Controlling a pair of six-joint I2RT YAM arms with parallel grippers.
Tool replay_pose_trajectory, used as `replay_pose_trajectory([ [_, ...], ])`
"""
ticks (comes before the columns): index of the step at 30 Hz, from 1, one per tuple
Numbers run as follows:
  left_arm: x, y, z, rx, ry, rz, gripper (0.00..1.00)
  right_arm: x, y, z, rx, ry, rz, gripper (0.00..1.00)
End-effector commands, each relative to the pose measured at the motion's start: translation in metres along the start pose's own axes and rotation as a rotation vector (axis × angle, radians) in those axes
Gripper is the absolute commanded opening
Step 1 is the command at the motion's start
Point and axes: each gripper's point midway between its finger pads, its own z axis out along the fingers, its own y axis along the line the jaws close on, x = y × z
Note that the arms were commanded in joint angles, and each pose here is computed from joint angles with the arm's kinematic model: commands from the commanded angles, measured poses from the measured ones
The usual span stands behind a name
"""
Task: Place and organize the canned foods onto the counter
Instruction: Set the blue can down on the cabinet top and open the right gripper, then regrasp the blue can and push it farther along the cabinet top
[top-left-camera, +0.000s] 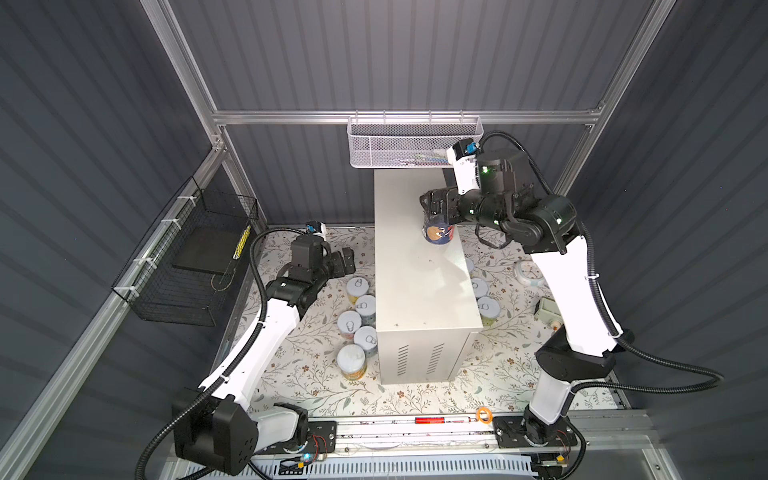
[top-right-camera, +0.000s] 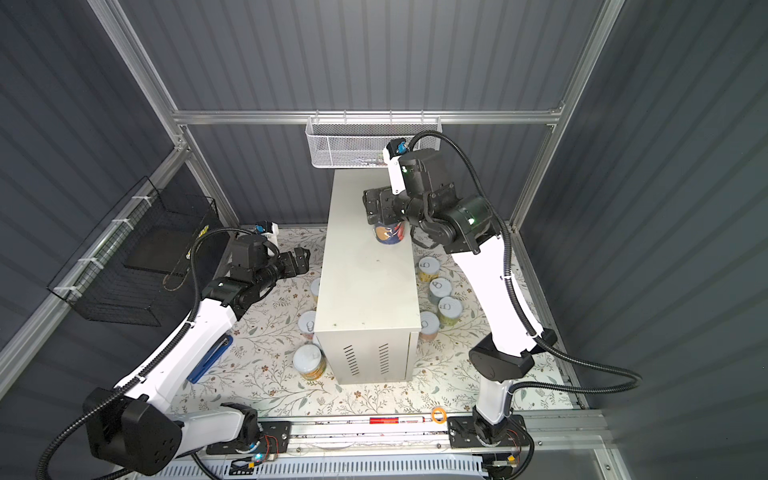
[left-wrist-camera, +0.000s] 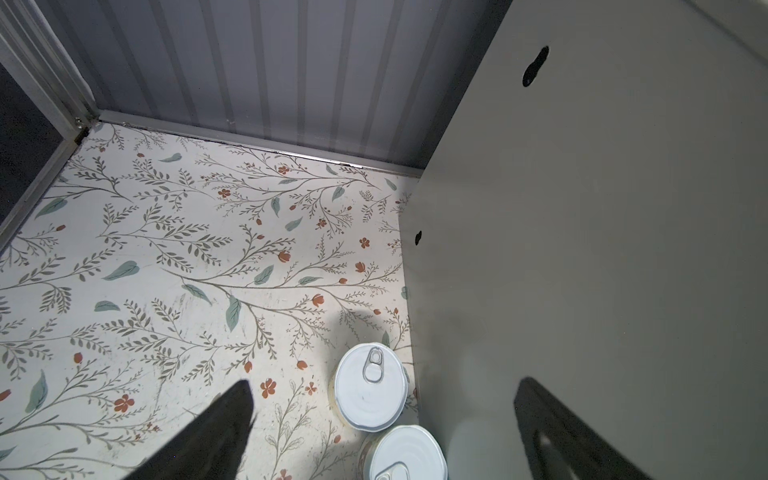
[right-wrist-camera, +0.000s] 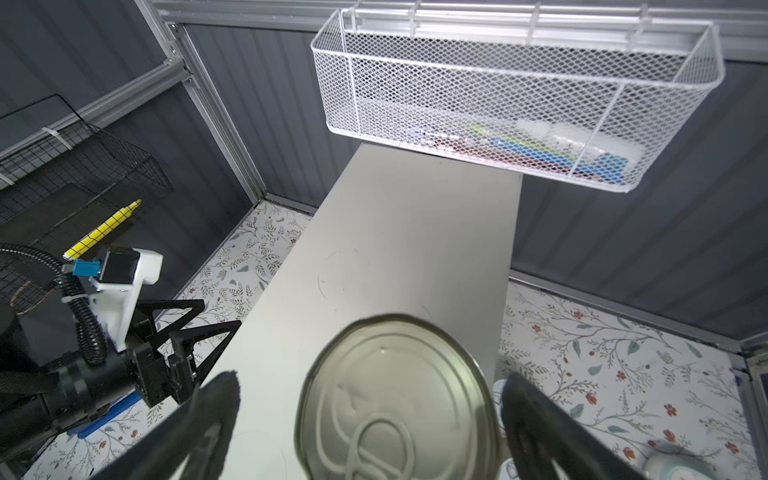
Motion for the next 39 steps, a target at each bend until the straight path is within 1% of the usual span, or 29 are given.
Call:
replay_pose_trajectory([
  [1,-0.004,0.002,-0.006,0.001,-0.025,0.019,0.99,-0.020,0.002,-0.023,-0.018,-0.082,-0.040,0.99],
  [6,-0.013,0.004,-0.012,-0.021,-0.047,0.026,0.99,-0.029,0.002,-0.058,-0.050,-0.135,-0.007,0.99],
  [10,-0.019,0.001,-0.015,-0.012,-0.048,0.029,0.99,-0.016,0.002,-0.080,-0.045,-0.129,-0.005,0.90],
  [16,-0.020,0.003,-0.016,-0.027,-0.048,0.036,0.99,0.024,0.005,-0.084,-0.057,-0.076,0.026,0.75],
  [18,-0.018,0.003,-0.015,-0.026,-0.043,0.035,0.98,0.036,0.007,-0.084,-0.070,-0.066,0.049,0.73],
  [22,-0.017,0.002,-0.013,-0.018,-0.037,0.031,0.98,0.059,0.010,-0.070,-0.088,-0.026,0.081,0.68],
  [27,-0.014,0.001,-0.010,-0.014,-0.024,0.038,0.98,0.079,0.012,-0.042,-0.078,0.015,0.099,0.66],
  [34,-0.010,0.003,-0.007,-0.016,-0.021,0.031,0.98,0.080,-0.003,-0.015,-0.026,0.021,0.119,0.65],
  [37,-0.009,0.004,-0.006,-0.026,-0.019,0.033,0.98,0.077,-0.012,-0.006,-0.013,0.010,0.134,0.62],
  [39,-0.009,0.005,-0.005,-0.030,-0.014,0.035,0.97,0.074,-0.018,-0.002,-0.007,0.000,0.147,0.57],
])
